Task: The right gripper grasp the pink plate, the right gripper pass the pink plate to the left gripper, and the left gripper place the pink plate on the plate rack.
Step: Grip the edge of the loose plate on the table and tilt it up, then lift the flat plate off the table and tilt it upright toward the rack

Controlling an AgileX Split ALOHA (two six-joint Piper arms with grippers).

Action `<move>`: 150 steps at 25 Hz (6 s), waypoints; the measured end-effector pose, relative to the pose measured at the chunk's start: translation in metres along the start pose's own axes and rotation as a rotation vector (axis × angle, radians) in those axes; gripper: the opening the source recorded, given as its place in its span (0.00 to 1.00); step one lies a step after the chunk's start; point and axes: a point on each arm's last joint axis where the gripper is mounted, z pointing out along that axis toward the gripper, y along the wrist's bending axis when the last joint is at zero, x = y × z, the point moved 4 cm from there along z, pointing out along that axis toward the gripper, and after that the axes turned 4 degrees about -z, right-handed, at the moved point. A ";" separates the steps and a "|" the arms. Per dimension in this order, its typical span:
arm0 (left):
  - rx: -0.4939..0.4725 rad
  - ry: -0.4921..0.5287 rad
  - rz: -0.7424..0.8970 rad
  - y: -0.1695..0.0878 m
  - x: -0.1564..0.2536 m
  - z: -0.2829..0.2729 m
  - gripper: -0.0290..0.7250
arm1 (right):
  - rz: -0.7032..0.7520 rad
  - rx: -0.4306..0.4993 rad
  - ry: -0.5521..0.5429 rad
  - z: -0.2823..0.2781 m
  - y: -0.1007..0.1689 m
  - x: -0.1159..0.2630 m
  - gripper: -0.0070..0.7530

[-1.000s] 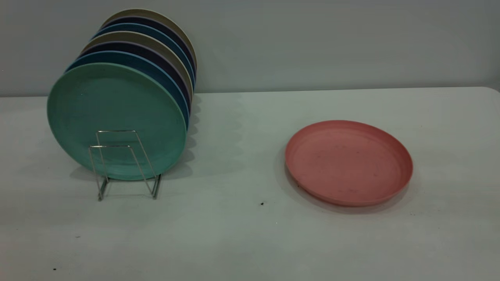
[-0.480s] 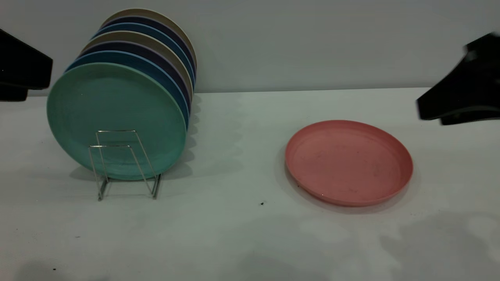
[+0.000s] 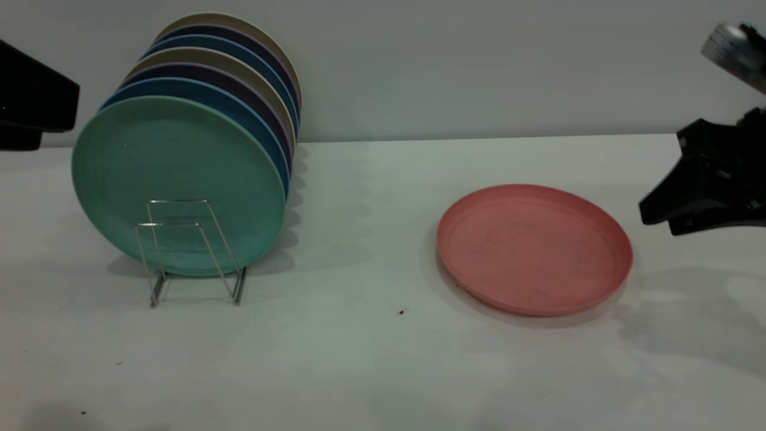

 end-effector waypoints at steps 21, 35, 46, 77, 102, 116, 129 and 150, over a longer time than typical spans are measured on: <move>0.042 0.036 0.006 -0.006 0.005 -0.001 0.63 | 0.070 0.014 0.043 0.087 -0.060 -0.019 0.47; 0.061 0.054 0.007 -0.008 0.007 -0.001 0.63 | 0.111 -0.027 0.025 0.098 -0.048 -0.020 0.37; 0.082 0.074 0.007 -0.011 0.010 -0.001 0.63 | 0.117 -0.007 0.014 0.098 -0.050 -0.021 0.35; 0.104 0.094 0.008 -0.014 0.013 -0.002 0.63 | 0.136 -0.002 0.030 0.113 -0.043 -0.014 0.02; 0.201 0.127 -0.203 0.017 0.004 0.059 0.63 | 0.057 -0.427 0.123 0.077 -0.009 -0.009 0.02; 0.242 0.091 -0.348 0.050 0.009 0.108 0.63 | -0.042 -0.467 0.173 0.092 0.027 -0.001 0.02; 0.228 0.088 -0.343 0.052 0.008 0.109 0.63 | -0.111 -0.576 0.189 0.105 0.077 0.006 0.03; 0.216 0.088 -0.343 0.054 0.008 0.109 0.63 | -0.136 -0.655 0.196 0.109 0.108 0.011 0.03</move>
